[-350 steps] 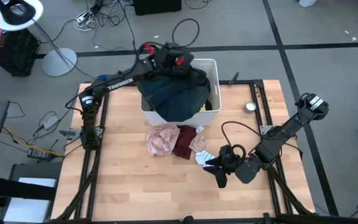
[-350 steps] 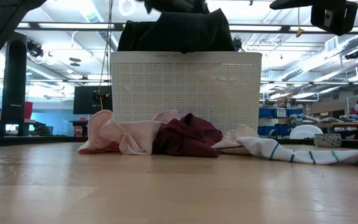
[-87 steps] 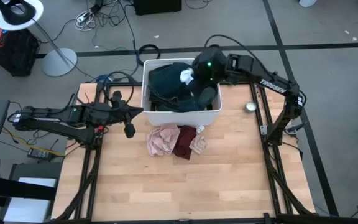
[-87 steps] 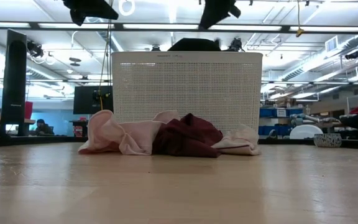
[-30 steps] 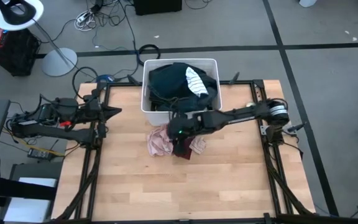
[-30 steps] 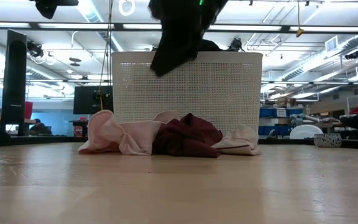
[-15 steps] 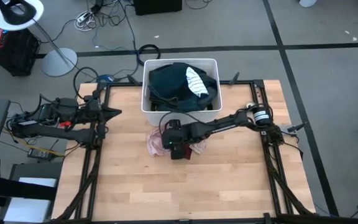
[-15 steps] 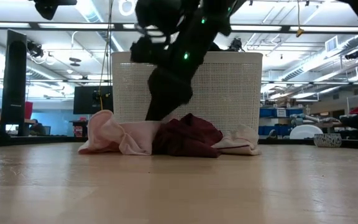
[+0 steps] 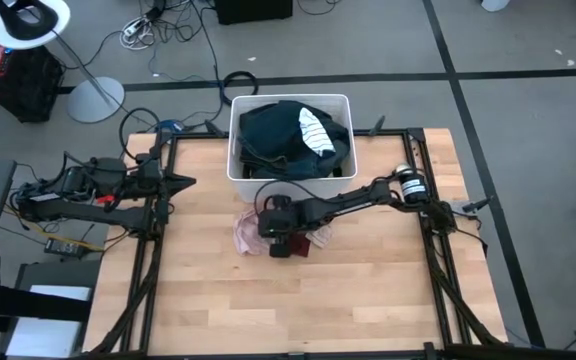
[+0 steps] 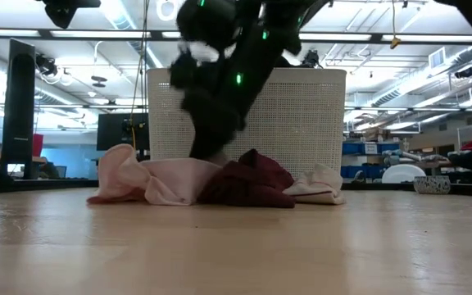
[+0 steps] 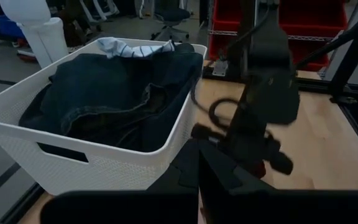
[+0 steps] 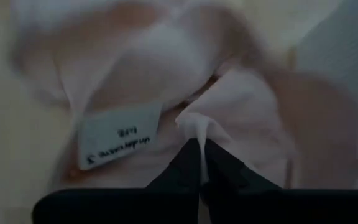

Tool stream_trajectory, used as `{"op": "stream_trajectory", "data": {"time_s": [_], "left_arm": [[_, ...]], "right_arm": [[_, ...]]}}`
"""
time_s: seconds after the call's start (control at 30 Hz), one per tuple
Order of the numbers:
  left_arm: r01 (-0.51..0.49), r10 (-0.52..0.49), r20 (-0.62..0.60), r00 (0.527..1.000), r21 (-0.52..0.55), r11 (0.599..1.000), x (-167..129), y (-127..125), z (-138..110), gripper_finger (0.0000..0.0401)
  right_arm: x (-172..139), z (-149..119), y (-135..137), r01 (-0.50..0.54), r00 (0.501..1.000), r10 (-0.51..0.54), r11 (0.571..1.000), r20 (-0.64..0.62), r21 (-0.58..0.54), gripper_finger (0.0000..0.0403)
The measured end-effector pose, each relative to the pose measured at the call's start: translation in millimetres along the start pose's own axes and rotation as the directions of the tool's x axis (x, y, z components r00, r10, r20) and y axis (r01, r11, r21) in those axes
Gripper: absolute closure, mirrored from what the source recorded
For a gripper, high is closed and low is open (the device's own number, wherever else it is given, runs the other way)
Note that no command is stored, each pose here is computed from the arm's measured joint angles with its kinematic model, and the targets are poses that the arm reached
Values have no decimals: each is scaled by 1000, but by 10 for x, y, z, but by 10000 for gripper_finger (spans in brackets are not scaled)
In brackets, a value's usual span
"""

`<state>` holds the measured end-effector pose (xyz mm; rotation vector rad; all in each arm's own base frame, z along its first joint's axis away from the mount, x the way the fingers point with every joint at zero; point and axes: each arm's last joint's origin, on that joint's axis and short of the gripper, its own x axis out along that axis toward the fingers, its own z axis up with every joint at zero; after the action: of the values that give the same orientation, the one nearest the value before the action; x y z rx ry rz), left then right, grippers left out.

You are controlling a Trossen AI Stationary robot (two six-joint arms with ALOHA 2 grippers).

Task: Sort clothes
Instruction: Put the pink underwear into the white bin

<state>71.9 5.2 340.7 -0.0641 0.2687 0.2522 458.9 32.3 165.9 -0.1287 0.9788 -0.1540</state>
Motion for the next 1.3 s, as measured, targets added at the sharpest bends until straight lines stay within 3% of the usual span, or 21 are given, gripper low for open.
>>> {"op": "stream_trajectory", "data": {"time_s": [0.2,0.43,0.67,0.87,1.07,1.17,1.3], "left_arm": [[0,0,3,1000,-1,1000,0,0,3,397],[14,-9,90,996,-64,998,-3,-9,90,397],[46,-43,46,998,-60,997,170,-72,117,397],[85,-85,-11,996,-15,996,564,-204,171,397],[86,-86,-20,996,3,996,900,-303,200,397],[84,-83,-48,995,11,996,1035,-339,174,397],[82,-78,-85,993,48,995,1218,-386,129,396]], "right_arm": [[-519,204,-43,7,992,-10,1000,124,28,397],[-1525,443,-175,77,931,-110,991,348,105,399],[-2520,778,-471,227,768,-275,961,578,155,401],[-3023,1005,-908,346,605,-386,915,696,207,401],[-3305,1064,-1415,454,458,-516,836,724,309,402],[-3274,1005,-1648,480,476,-566,808,673,341,402],[-3034,819,-1881,436,641,-570,822,514,367,401]]}}
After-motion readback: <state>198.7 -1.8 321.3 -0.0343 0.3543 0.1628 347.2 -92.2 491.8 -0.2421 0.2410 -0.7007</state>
